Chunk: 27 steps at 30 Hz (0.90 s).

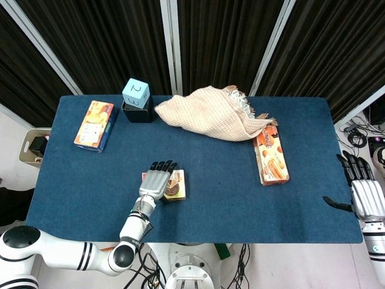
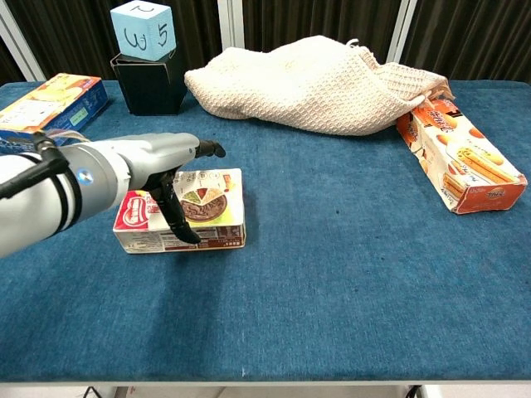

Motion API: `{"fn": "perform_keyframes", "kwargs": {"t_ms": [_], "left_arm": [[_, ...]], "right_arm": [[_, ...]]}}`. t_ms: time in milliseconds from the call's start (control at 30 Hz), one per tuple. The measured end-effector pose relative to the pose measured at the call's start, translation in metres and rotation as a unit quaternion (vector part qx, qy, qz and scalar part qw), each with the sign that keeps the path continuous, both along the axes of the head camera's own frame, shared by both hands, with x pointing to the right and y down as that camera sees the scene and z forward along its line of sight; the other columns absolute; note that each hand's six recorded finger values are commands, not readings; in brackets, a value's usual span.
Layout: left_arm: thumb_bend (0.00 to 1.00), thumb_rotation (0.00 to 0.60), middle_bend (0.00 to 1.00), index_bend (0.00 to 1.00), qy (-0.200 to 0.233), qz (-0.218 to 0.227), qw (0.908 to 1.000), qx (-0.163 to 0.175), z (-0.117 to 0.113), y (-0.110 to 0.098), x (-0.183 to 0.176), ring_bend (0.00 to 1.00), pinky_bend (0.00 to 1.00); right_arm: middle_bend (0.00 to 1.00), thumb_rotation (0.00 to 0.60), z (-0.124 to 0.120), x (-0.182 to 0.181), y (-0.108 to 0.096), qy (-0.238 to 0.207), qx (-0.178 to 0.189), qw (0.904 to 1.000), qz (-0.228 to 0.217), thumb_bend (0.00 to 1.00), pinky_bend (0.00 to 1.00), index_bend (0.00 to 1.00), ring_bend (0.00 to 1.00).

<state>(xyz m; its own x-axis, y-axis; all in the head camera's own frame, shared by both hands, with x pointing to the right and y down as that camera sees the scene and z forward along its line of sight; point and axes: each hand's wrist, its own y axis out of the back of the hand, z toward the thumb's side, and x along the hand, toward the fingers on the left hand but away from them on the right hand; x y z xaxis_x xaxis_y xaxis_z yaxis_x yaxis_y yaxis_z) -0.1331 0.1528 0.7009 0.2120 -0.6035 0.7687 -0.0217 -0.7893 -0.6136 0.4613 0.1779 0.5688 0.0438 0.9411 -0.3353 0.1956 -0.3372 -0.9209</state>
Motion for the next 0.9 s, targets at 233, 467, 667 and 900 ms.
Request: {"fn": "perform_keyframes", "kwargs": {"t_ms": [233, 467, 667, 900], "left_arm": [[0.00, 0.600, 0.00, 0.00, -0.006, -0.009, 0.9997, -0.021, 0.011, -0.001, 0.003, 0.00, 0.00], [0.00, 0.600, 0.23, 0.24, -0.039, 0.004, 0.9991, -0.015, 0.018, -0.007, 0.000, 0.14, 0.01], [0.00, 0.600, 0.38, 0.36, 0.002, -0.004, 1.0000, 0.007, 0.006, -0.016, 0.002, 0.27, 0.06], [0.00, 0.600, 0.38, 0.36, 0.122, -0.038, 0.9913, 0.033, -0.022, -0.039, 0.002, 0.25, 0.07]], "right_arm": [[0.04, 0.600, 0.002, 0.000, 0.001, 0.000, -0.002, 1.0000, 0.001, 0.15, 0.00, 0.00, 0.00], [0.04, 0.600, 0.000, 0.003, 0.003, 0.001, -0.001, 1.0000, 0.005, 0.15, 0.00, 0.00, 0.00], [0.04, 0.600, 0.001, 0.002, 0.004, 0.002, -0.002, 1.0000, 0.004, 0.15, 0.00, 0.00, 0.00], [0.04, 0.600, -0.001, 0.002, 0.006, 0.004, -0.001, 1.0000, 0.007, 0.15, 0.00, 0.00, 0.00]]}}
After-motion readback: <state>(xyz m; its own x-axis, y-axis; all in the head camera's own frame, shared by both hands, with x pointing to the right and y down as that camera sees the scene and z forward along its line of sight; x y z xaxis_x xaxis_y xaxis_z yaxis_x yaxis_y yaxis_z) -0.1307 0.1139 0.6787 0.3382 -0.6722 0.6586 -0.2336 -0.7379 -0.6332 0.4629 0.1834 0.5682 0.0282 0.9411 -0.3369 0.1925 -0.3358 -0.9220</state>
